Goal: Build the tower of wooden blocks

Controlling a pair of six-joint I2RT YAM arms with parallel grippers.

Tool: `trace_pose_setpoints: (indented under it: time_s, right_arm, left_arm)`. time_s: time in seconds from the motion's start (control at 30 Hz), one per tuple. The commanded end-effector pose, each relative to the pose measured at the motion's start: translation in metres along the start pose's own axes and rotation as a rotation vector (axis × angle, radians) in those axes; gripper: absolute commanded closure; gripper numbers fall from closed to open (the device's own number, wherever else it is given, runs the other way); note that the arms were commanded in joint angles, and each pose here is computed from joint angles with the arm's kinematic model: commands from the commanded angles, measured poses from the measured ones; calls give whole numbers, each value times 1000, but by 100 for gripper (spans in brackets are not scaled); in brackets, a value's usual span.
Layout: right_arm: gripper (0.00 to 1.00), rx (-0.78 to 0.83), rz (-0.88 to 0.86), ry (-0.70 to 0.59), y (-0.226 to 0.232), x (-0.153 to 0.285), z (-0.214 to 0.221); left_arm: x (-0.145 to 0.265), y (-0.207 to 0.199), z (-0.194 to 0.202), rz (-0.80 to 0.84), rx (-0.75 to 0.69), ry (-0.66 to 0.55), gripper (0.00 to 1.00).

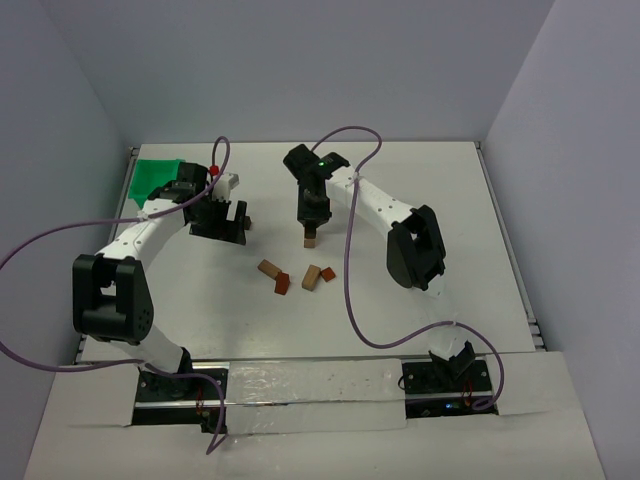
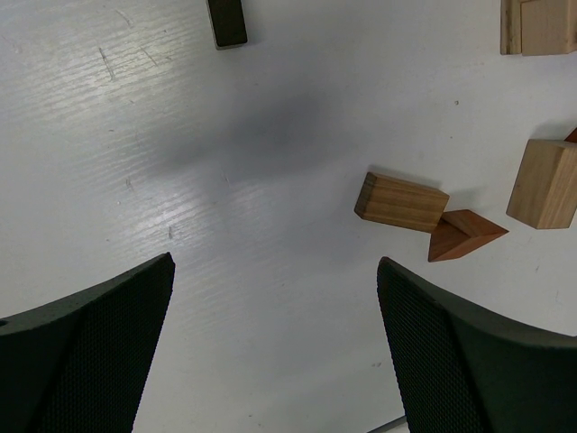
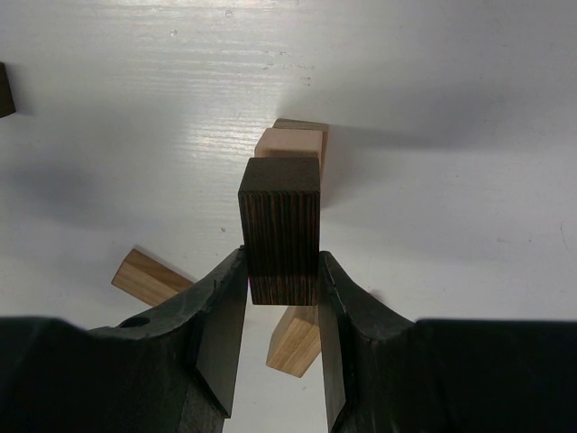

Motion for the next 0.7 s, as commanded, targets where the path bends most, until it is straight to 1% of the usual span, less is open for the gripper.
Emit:
trace_pose_setpoints:
  time_s: [0.0, 0.3, 0.67]
  right_arm:
    - [99, -23, -46, -44, 7, 17, -12]
    - [98, -20, -37, -44, 5, 14, -12]
    - [90, -17, -25, -36, 3, 8, -10]
  left_arm:
    - [7, 3, -21, 0, -6, -68, 1]
    - [6, 3, -23, 7, -4, -71, 1]
    - [4, 2, -17, 8, -2, -61, 1]
Point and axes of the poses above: each gripper's point midway between its finger pads, its own x axis back along the fingers, its own y axis along the line the jaws close on, z = x × y, the point moved 2 cm from there along x, back along the fingers, and after that the axes turned 14 degrees about -x, right-handed, at the moved point
